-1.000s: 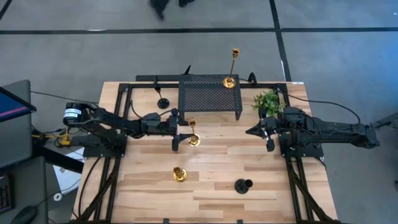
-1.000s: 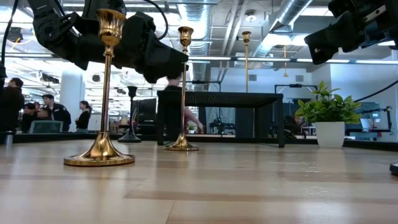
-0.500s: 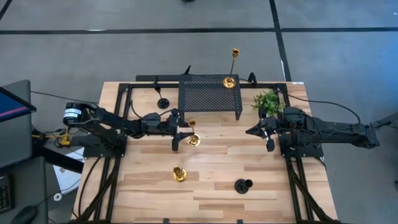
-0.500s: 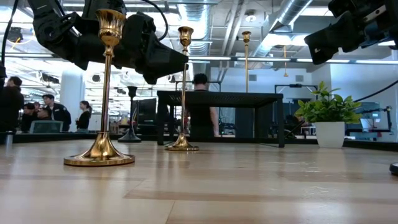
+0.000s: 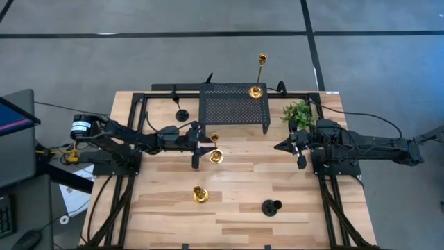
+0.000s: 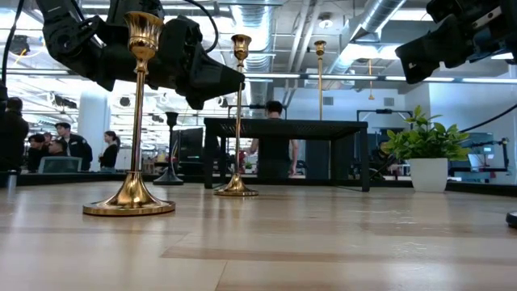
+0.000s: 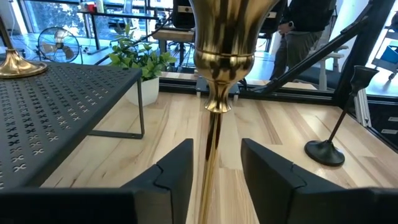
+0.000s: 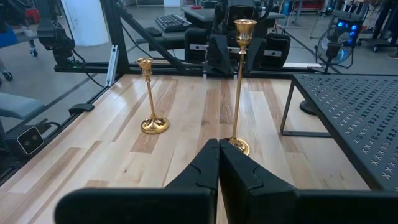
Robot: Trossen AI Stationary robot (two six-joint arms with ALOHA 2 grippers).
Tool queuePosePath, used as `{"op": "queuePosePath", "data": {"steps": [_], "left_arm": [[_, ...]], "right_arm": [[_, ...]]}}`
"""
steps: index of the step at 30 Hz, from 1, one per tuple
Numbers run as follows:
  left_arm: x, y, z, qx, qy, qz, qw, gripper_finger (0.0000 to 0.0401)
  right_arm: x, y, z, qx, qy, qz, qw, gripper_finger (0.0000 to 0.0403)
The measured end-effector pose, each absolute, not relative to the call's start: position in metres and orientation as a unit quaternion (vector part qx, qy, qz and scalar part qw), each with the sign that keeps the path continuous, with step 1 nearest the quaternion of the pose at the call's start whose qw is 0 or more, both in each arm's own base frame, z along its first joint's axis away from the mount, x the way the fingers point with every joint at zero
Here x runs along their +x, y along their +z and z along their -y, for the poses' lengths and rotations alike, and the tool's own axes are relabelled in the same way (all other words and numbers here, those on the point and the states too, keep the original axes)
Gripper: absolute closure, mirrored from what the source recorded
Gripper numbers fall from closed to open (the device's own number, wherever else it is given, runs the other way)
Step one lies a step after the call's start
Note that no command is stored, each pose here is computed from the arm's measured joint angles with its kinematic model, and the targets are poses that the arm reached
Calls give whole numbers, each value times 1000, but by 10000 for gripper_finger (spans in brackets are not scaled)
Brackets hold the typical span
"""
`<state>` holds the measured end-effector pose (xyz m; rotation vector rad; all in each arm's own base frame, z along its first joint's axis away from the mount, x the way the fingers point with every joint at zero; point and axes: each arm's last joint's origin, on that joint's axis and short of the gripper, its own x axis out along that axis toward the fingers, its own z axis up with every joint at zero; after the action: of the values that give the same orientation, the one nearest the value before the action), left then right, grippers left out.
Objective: Pick & Place candle stick holders
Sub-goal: Put the top gold candle holder on the shelf
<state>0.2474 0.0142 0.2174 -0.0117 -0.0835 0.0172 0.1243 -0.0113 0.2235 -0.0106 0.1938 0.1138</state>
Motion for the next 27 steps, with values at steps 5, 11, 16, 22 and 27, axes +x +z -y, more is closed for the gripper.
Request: {"op": "queuePosePath", "data": {"steps": [5, 11, 16, 22, 27], "left_arm": [[247, 217, -14, -6, 9, 42, 999, 291], [247, 217, -14, -6, 8, 42, 999, 317], [247, 217, -14, -6, 9, 42, 999, 333], [247, 217, -13, -4, 5, 42, 999, 351], [247, 217, -13, -4, 6, 42, 999, 369]], "right_arm": [[124, 223, 11, -5, 57, -97, 994, 403], [124, 223, 11, -5, 57, -97, 994, 403], [124, 223, 11, -5, 57, -97, 994, 403], [124, 223, 11, -5, 57, -97, 994, 403], [124, 223, 11, -5, 57, -100, 993, 403]]}}
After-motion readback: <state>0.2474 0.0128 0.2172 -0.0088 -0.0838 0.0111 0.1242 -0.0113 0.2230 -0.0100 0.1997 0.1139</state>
